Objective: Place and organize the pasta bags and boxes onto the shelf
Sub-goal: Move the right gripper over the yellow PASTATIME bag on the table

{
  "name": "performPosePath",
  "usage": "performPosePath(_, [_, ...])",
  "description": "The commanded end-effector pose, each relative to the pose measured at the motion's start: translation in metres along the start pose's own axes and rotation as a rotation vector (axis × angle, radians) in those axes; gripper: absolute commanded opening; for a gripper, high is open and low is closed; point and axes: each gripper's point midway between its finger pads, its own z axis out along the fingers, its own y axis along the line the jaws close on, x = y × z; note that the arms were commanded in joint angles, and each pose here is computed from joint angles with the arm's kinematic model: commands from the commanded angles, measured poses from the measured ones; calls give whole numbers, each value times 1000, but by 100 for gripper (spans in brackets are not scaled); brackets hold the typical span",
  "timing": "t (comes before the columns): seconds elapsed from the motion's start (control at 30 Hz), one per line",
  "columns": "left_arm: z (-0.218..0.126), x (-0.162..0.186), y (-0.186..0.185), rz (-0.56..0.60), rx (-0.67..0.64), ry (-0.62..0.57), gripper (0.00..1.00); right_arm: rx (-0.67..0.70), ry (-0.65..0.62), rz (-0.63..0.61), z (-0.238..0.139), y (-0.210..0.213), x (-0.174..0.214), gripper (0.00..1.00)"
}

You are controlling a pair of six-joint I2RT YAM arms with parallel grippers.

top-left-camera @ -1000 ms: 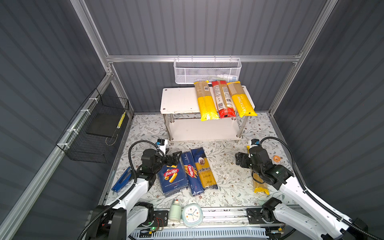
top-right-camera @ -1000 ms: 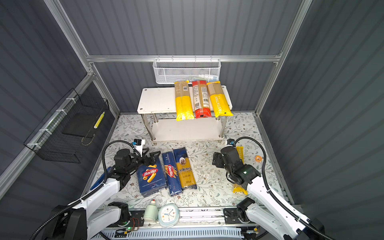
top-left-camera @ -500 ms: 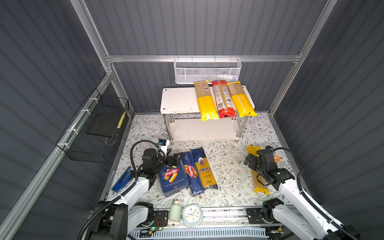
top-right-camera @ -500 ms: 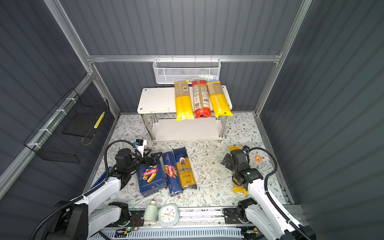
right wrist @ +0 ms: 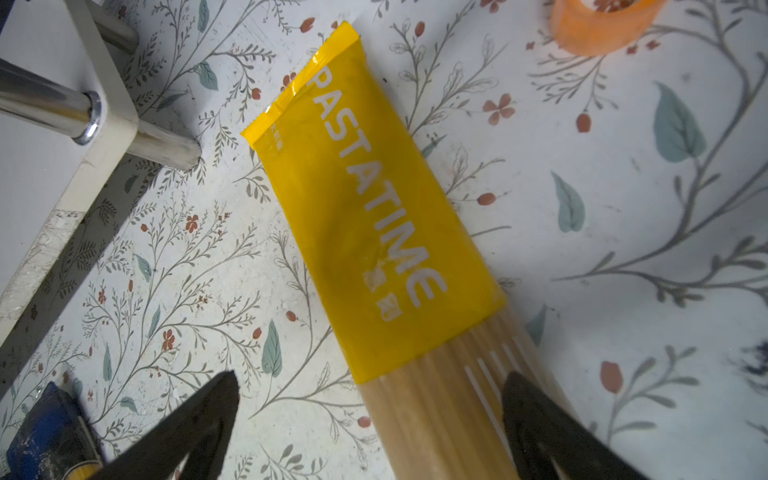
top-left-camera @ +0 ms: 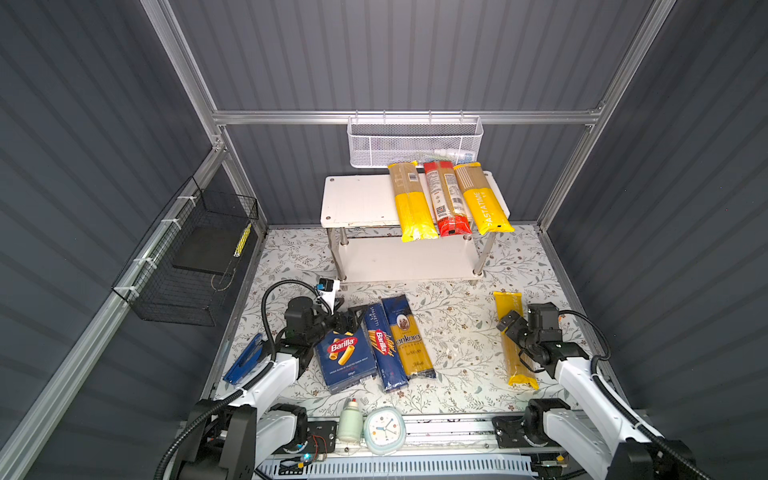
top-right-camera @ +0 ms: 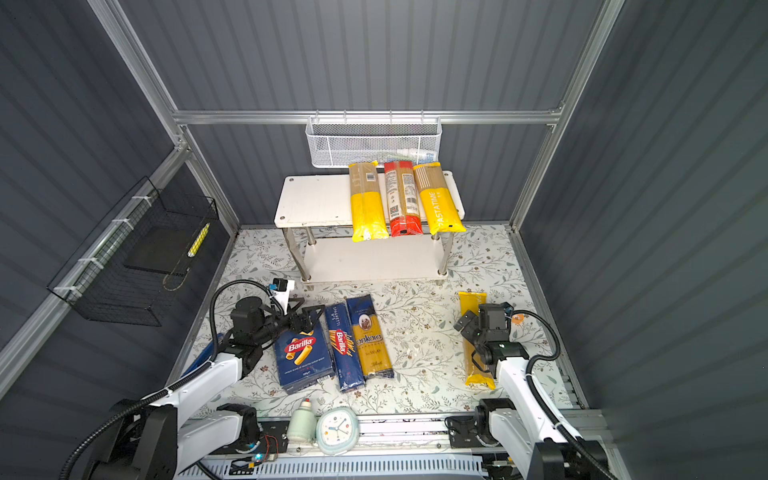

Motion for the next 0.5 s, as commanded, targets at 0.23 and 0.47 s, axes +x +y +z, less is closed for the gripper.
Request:
performPosePath(0.23, [1, -7, -6, 19, 25, -16, 99, -65, 144, -8, 19, 17, 18, 99])
performPosePath(0.47, [0, -7, -5, 19, 19, -18, 99, -137, 178, -20, 9, 34, 32, 98])
